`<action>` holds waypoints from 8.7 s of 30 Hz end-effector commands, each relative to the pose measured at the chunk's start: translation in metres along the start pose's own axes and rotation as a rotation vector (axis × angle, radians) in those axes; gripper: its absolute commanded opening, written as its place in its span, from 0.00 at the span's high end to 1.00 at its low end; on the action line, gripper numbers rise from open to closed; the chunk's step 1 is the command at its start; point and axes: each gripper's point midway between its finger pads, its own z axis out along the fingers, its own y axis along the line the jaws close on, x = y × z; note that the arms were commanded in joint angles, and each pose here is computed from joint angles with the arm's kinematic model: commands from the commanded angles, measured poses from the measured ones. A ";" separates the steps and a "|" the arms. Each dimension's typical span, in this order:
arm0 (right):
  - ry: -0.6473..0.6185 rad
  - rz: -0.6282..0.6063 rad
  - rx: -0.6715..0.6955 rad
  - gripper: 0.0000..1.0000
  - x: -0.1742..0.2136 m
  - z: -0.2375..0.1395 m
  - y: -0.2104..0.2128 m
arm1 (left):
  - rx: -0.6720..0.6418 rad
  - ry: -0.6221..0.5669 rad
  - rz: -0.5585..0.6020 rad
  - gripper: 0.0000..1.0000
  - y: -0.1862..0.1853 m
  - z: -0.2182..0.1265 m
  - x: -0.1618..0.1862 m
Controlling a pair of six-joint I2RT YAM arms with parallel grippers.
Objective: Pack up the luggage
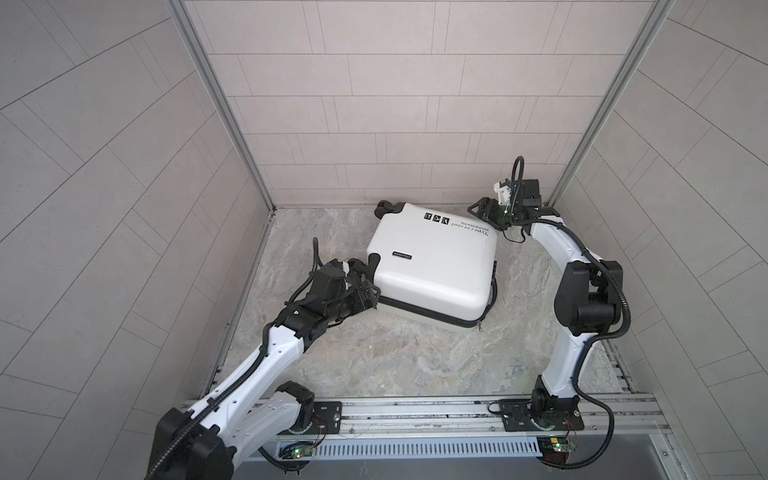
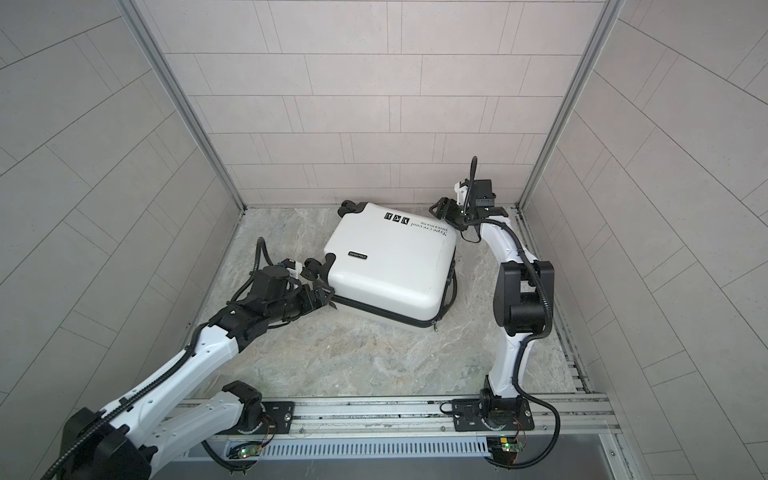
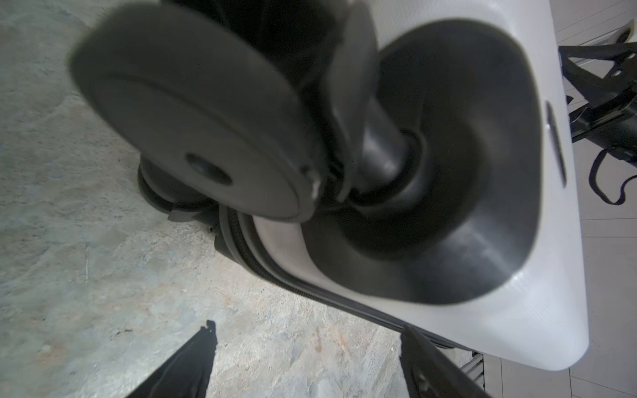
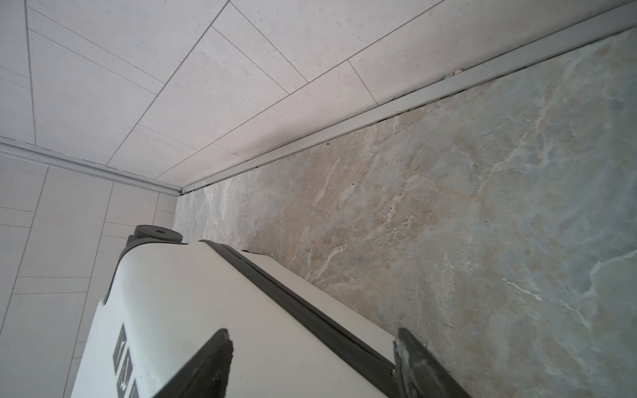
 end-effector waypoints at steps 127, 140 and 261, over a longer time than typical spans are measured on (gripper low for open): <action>0.122 -0.212 0.259 0.22 0.180 -0.114 0.029 | 0.024 -0.184 0.689 0.41 -0.012 0.100 0.001; 0.121 -0.209 0.253 0.22 0.179 -0.114 0.031 | 0.062 -0.308 0.731 0.56 -0.017 0.102 -0.009; 0.024 0.126 -0.046 0.06 0.158 -0.062 0.041 | 0.322 -0.100 0.869 1.00 -0.131 0.075 0.065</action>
